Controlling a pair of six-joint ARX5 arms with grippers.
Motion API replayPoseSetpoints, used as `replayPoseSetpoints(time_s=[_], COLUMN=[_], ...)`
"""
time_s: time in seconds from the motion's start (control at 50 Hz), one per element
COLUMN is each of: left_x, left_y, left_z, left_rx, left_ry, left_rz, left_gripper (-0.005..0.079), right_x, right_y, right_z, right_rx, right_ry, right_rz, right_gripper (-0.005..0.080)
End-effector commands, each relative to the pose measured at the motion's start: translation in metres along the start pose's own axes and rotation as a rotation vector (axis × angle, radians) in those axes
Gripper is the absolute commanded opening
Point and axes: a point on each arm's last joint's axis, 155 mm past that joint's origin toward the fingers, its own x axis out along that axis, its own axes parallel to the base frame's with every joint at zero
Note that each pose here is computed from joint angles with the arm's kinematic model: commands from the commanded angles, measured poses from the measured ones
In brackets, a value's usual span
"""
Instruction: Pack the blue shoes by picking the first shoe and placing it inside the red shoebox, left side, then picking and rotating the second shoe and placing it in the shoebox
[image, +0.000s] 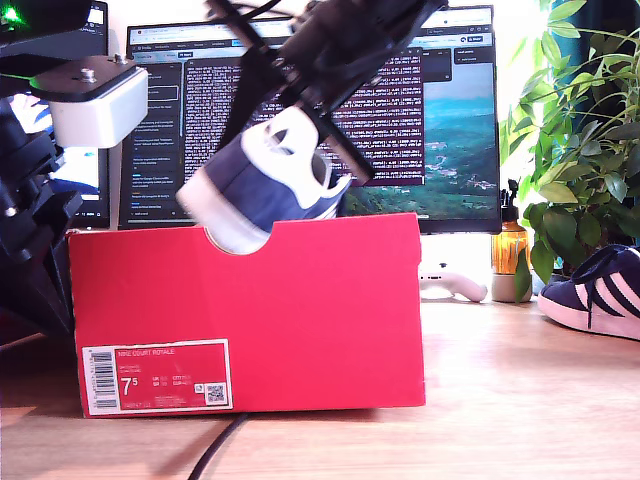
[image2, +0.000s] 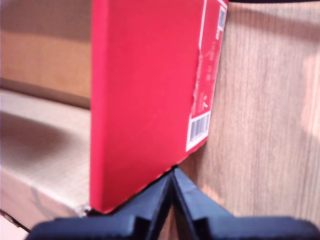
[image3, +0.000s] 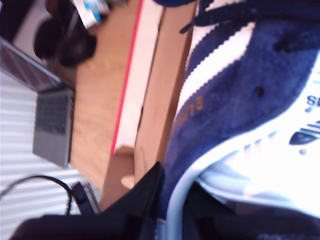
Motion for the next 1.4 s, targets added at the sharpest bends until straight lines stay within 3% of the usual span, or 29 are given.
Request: replayPoseSetpoints(time_s=[0.0, 0.36, 0.74, 0.8, 0.94, 0.98, 1.38], left_x=[0.000, 0.000, 0.000, 0.000, 0.000, 0.000, 0.000], left_y=[0.004, 0.005, 0.007, 0.007, 0.007, 0.007, 0.006], left_z=[0.005, 0.003, 0.001, 0.001, 0.001, 0.001, 0.001], left_rx=[-0.004, -0.004, -0.004, -0.004, -0.004, -0.004, -0.003], left_ry=[-0.009, 0.001, 0.012, 0.012, 0.011, 0.011, 0.012], left_rz=[0.008, 0.015, 0.025, 0.025, 0.025, 0.025, 0.022], left_gripper=[-0.0019, -0.0019, -0.0019, -0.0019, -0.0019, -0.0019, -0.0019], right_x=[0.001, 0.039, 0.059, 0.059, 0.059, 0.059, 0.047], right_y=[0.016, -0.018, -0.047, -0.045, -0.041, -0.040, -0.020], right_z=[0.006, -0.005, -0.009, -0.007, -0.005, -0.005, 0.007], right_rx=[-0.040, -0.007, -0.005, -0.010, -0.014, -0.013, -0.072], right_ry=[-0.030, 0.026, 0.033, 0.022, 0.017, 0.019, 0.036], right_rz=[0.044, -0.015, -0.091, -0.087, -0.071, -0.067, -0.070], right_gripper=[-0.0013, -0.0013, -0.0007, 0.0050, 0.0341, 0.0382, 0.0394])
